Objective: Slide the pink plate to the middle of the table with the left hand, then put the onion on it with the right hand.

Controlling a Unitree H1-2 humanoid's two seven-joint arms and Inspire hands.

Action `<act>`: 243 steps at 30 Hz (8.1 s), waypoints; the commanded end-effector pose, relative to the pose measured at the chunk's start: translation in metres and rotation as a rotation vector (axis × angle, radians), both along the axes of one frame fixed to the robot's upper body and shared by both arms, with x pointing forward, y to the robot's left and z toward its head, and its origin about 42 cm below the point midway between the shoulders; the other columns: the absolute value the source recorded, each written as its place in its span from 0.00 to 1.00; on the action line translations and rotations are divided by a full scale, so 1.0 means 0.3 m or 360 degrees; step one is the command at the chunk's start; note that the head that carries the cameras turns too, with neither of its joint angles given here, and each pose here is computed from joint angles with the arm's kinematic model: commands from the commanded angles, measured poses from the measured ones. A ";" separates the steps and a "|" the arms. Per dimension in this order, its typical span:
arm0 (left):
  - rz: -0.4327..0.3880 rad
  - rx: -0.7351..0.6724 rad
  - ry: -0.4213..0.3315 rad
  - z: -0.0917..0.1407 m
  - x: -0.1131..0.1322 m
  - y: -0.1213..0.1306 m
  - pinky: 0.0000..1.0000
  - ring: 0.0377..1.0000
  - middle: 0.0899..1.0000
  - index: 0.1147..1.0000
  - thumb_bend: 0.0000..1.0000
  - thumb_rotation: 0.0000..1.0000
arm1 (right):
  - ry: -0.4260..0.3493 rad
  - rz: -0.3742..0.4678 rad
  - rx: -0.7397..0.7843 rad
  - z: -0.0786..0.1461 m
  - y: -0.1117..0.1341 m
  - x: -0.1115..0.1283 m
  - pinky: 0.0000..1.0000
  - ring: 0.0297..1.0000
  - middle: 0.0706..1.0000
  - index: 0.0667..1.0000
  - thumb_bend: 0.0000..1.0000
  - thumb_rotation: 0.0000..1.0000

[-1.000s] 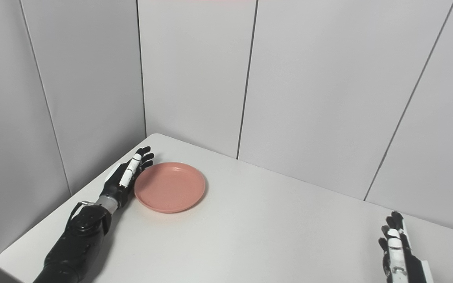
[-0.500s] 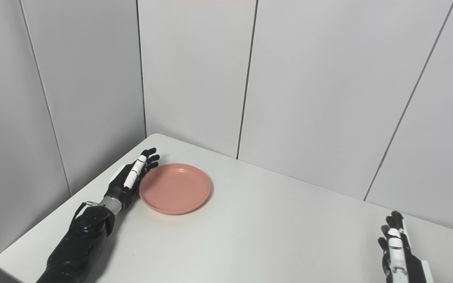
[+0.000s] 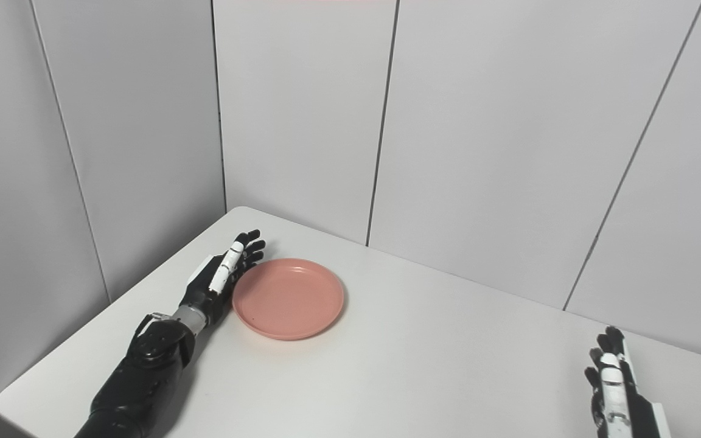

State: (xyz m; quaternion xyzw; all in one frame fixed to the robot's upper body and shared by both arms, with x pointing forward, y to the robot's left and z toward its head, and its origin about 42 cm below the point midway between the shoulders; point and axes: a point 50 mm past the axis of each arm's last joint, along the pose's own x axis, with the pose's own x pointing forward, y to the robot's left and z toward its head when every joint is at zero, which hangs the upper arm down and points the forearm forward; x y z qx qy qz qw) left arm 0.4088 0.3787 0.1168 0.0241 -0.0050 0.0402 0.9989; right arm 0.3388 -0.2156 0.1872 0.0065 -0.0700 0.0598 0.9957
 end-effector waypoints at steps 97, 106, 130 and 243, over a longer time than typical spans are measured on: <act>-0.0543 -0.0195 -0.0051 0.028 0.107 -0.436 0.93 0.93 0.93 0.91 0.63 1.00 | -0.0153 -0.0068 -0.0019 -0.070 0.058 0.112 1.00 1.00 1.00 1.00 0.52 0.96; -0.0557 -0.0153 -0.0061 0.065 0.099 -0.511 0.92 0.92 0.92 0.91 0.61 1.00 | -0.0153 -0.0066 -0.0019 -0.069 0.060 0.115 1.00 1.00 1.00 1.00 0.52 0.96; -0.0633 -0.0259 -0.0042 0.086 0.064 -0.641 0.94 0.93 0.93 0.93 0.63 1.00 | -0.0162 -0.0079 0.0004 -0.057 0.065 0.120 1.00 1.00 1.00 1.00 0.58 0.93; -0.0646 -0.0221 -0.0077 0.088 -0.028 -0.813 1.00 0.99 0.99 0.98 0.62 1.00 | -0.0190 -0.0122 0.0009 -0.008 0.113 0.148 1.00 1.00 1.00 1.00 0.58 0.98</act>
